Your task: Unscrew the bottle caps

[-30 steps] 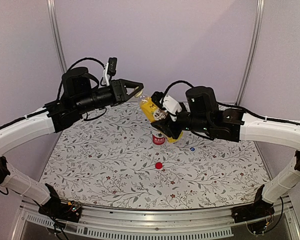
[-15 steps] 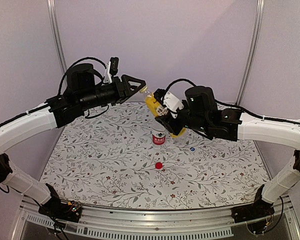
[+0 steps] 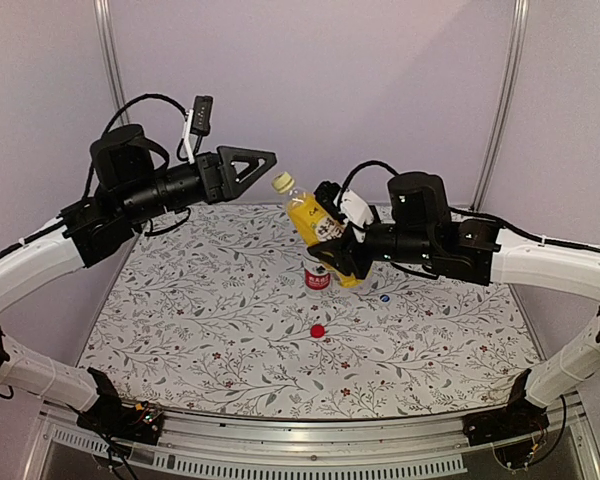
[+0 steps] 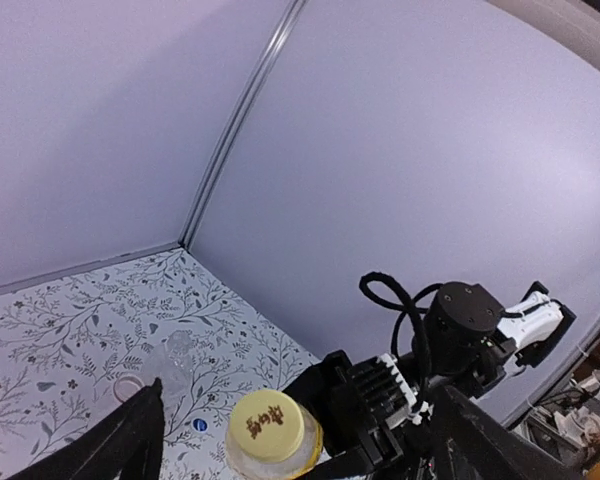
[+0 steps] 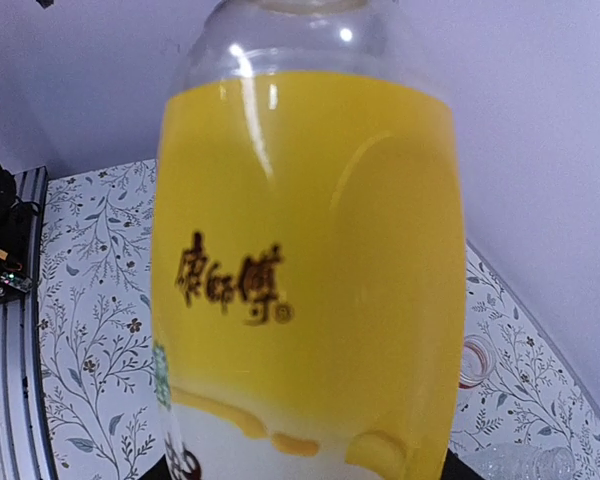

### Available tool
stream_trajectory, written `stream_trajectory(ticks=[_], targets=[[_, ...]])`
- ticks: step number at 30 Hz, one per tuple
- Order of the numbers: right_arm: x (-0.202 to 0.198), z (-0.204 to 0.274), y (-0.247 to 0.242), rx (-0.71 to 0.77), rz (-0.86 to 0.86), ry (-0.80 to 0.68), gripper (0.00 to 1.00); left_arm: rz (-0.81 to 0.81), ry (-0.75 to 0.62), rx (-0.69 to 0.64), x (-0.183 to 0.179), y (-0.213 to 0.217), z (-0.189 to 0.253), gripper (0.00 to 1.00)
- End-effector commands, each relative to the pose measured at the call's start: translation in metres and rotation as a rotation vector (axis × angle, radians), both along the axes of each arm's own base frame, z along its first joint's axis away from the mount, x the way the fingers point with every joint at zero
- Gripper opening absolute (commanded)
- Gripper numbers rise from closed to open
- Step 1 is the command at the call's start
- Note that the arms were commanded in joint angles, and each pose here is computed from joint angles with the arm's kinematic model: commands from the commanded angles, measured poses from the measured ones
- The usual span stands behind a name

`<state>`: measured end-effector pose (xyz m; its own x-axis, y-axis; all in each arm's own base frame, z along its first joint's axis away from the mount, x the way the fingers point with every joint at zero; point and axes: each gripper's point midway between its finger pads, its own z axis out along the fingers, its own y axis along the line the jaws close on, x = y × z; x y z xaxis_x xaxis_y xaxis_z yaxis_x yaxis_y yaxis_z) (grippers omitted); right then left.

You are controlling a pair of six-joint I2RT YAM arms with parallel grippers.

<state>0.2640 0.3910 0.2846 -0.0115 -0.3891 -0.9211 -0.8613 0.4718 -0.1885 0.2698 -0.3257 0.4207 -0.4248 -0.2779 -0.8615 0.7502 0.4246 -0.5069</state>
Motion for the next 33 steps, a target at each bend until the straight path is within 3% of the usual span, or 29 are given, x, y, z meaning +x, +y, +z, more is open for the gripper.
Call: stream_trajectory(ticks=[1,7,14,33], targets=[[-0.03,0.028,0.001,0.114,0.173,0.048,0.36,-0.166,-0.265,0.01,-0.04,0.0,0.027,0.92],[-0.063,0.039,0.006,0.161,0.363,0.092,0.36,-0.373,-0.385,0.068,-0.071,-0.014,0.023,0.91],[-0.081,0.044,0.011,0.189,0.478,0.133,0.36,-0.462,-0.447,0.063,-0.083,-0.02,0.02,0.84],[-0.078,0.035,0.014,0.184,0.502,0.169,0.36,-0.526,-0.444,0.043,-0.087,-0.028,0.018,0.57]])
